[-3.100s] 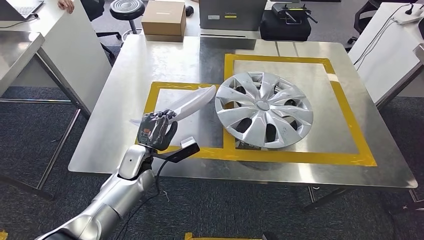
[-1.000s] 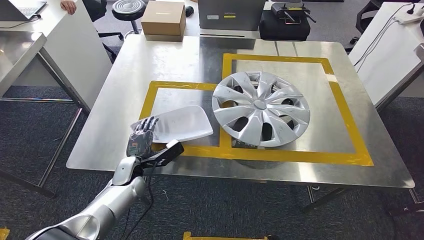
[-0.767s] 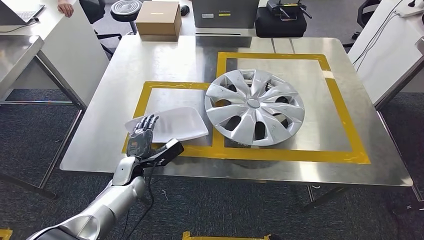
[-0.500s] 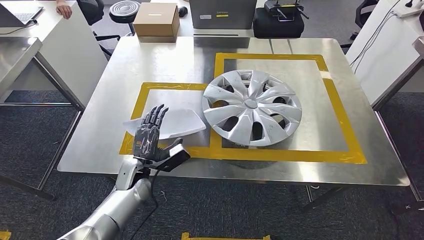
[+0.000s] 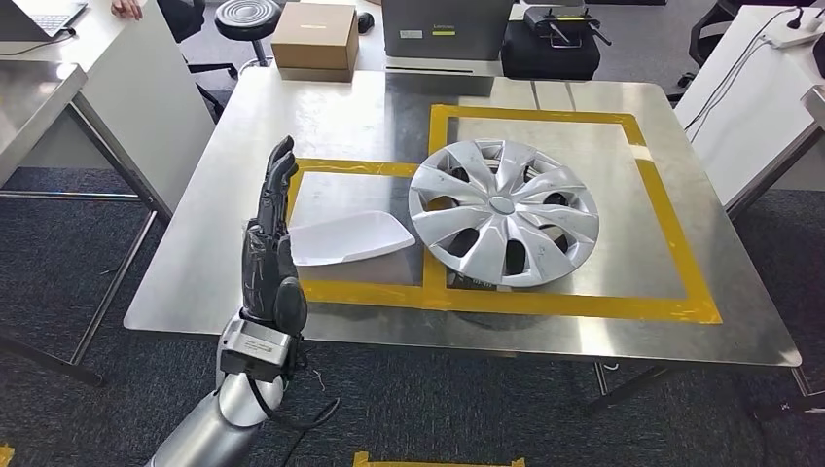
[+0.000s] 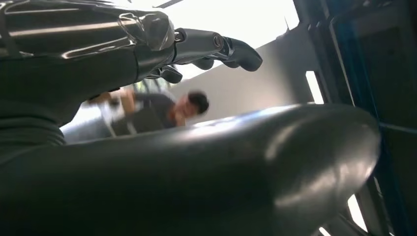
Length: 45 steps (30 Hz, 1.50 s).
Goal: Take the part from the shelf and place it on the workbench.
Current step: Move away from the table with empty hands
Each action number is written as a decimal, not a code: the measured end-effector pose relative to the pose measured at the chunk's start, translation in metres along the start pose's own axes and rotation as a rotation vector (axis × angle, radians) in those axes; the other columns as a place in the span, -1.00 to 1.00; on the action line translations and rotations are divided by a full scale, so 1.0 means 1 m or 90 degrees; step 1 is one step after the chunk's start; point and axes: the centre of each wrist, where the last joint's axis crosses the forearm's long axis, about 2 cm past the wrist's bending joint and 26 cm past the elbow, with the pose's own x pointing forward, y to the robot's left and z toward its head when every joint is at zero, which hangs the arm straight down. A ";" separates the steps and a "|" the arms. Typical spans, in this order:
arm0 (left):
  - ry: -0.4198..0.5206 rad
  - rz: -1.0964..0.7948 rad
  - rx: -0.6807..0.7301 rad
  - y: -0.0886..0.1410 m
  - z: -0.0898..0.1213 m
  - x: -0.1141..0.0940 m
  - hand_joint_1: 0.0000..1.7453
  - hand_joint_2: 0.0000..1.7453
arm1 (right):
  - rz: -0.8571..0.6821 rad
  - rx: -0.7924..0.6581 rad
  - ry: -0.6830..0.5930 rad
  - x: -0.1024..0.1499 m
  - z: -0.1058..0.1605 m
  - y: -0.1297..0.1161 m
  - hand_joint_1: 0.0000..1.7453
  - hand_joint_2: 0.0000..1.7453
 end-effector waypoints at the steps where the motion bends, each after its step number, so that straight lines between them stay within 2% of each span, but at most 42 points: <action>1: 0.008 0.077 -0.016 -0.001 0.001 0.006 -1.00 -1.00 | -0.002 0.005 0.000 0.001 0.000 0.000 -1.00 -1.00; 3: 0.018 0.198 -0.050 -0.002 0.004 0.013 -1.00 -1.00 | -0.002 0.018 0.001 0.004 0.000 -0.001 -1.00 -1.00; 6: 0.039 0.313 -0.085 -0.001 0.016 0.014 -1.00 -1.00 | -0.003 0.034 0.006 0.004 0.000 0.001 -1.00 -1.00; 10: 0.079 0.388 -0.114 0.001 0.040 0.007 -1.00 -1.00 | -0.006 0.039 0.011 0.000 -0.001 0.002 -1.00 -1.00; 13: 0.142 0.417 -0.125 0.000 0.066 -0.003 -1.00 -1.00 | -0.008 0.038 0.015 -0.002 -0.001 0.003 -1.00 -1.00; 20: 0.272 0.408 -0.128 0.003 0.123 -0.025 -1.00 -1.00 | -0.009 0.037 0.009 -0.011 -0.002 0.007 -1.00 -1.00; 22: 0.289 0.404 -0.129 0.003 0.130 -0.027 -1.00 -1.00 | -0.009 0.036 0.012 -0.014 -0.001 0.007 -1.00 -1.00; 26: 0.295 0.401 -0.130 0.004 0.132 -0.027 -1.00 -1.00 | -0.010 0.035 0.014 -0.015 -0.001 0.007 -1.00 -1.00; 28: 0.319 0.385 -0.134 0.003 0.139 -0.030 -1.00 -1.00 | -0.014 0.017 0.019 -0.018 -0.001 0.005 -1.00 -1.00; 32: 0.449 0.311 -0.122 0.004 0.199 -0.047 -1.00 -1.00 | -0.036 -0.056 0.045 -0.032 0.013 -0.008 -1.00 -1.00; 37: 0.489 0.296 -0.081 0.010 0.214 -0.052 -1.00 -1.00 | -0.034 -0.011 0.018 -0.027 0.015 -0.007 -1.00 -1.00; 45: 0.525 0.276 -0.062 0.014 0.222 -0.055 -1.00 -1.00 | -0.023 0.022 -0.006 -0.019 0.011 0.001 -1.00 -1.00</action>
